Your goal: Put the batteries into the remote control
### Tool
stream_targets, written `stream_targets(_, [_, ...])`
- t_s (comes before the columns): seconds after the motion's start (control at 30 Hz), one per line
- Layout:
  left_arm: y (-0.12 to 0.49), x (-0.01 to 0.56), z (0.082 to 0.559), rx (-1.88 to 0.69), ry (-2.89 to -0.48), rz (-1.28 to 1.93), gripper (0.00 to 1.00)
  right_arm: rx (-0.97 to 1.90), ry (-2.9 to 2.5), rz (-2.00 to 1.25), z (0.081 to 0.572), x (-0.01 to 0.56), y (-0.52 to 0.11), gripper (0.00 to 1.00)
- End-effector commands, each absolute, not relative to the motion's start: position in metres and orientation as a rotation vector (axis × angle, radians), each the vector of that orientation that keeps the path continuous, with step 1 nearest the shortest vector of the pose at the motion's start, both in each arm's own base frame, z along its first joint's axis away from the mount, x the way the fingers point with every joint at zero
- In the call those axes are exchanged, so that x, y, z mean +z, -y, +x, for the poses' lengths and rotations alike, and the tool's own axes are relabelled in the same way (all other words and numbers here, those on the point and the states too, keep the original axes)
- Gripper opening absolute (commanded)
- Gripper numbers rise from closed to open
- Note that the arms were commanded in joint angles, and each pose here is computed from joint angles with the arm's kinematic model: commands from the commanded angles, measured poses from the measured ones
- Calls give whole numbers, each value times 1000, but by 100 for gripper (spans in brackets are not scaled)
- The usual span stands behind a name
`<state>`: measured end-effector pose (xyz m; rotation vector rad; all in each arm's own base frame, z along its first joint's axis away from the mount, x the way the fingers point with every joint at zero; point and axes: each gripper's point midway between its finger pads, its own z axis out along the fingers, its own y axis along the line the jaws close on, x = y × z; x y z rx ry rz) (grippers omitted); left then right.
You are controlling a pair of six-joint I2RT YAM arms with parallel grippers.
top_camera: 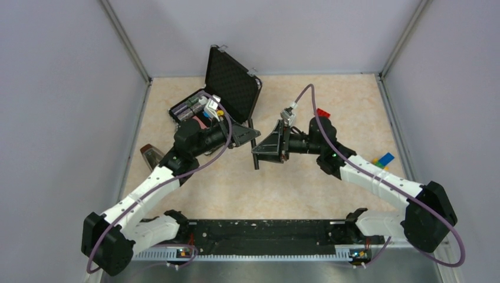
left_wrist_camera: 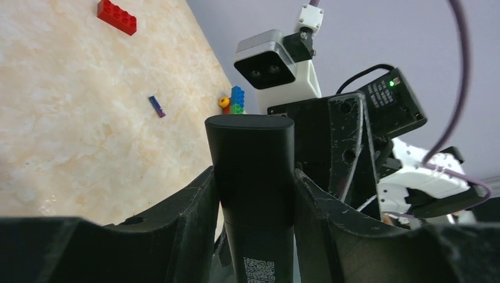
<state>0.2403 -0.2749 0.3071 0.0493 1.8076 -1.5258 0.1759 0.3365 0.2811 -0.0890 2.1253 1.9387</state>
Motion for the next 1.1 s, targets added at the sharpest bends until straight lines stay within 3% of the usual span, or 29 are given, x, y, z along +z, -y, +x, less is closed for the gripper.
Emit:
stream_targets(0.0, [273,320,242,-1391,-1757,215,0,1806,-2070,-173,179,304,-332,80])
stream_targets(0.1, [266,318,239,-1285,-1758,314,0,1587,-2130,-186,185,303,-317,87])
stream_targets(0.3, [258,311,223,-1136,-1701,591,0,1274,-2190,-147,204,315,-289,82])
stream_targets(0.47, [260,316,214,-1095,-1618,759,0,1171,-2229,-102,218,326,-289,71])
stream_targets(0.67, [265,317,214,-1062,-1628,862,0,997,-2311,-75,225,319,-300,65])
stream_targets(1.07, [272,306,219,-1064,-1670,879,0,920,-2306,48,232,326,-303,63])
